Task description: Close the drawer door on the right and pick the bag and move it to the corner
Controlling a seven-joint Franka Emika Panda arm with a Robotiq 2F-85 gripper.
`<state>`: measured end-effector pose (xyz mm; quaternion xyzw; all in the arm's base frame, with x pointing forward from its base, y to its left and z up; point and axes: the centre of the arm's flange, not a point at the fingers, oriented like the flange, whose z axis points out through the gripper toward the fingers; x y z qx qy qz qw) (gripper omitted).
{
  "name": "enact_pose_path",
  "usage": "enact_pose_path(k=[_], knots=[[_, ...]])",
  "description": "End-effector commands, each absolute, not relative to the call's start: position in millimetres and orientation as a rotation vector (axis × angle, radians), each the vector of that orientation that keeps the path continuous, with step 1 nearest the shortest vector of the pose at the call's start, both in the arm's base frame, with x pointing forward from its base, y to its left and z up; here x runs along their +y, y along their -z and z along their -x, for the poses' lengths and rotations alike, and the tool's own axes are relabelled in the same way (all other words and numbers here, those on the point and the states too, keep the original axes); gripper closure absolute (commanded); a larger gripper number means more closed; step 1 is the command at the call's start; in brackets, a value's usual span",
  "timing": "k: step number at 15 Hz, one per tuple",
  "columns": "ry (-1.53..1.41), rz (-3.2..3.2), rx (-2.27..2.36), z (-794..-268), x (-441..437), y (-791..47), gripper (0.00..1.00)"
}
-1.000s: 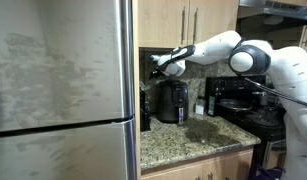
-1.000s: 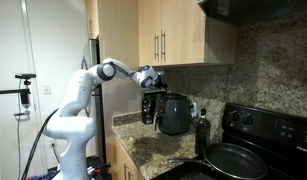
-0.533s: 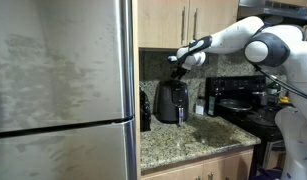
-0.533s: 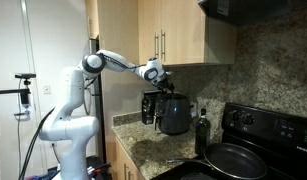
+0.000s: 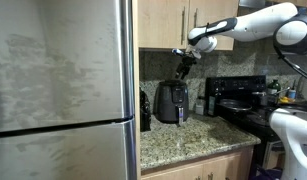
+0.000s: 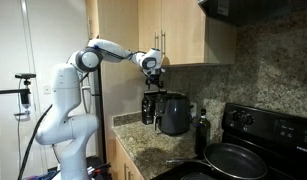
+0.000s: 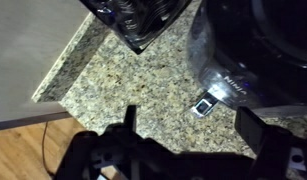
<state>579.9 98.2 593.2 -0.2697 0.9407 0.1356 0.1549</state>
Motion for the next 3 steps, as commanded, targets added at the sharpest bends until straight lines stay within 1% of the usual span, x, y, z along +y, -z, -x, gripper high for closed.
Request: enact_pose_path(k=[1,3], knots=[[-0.447,0.804,2.706,-575.4,102.8,-596.4,0.00],[-0.509,0.841,2.711,-570.6,106.9,-604.6,0.00]])
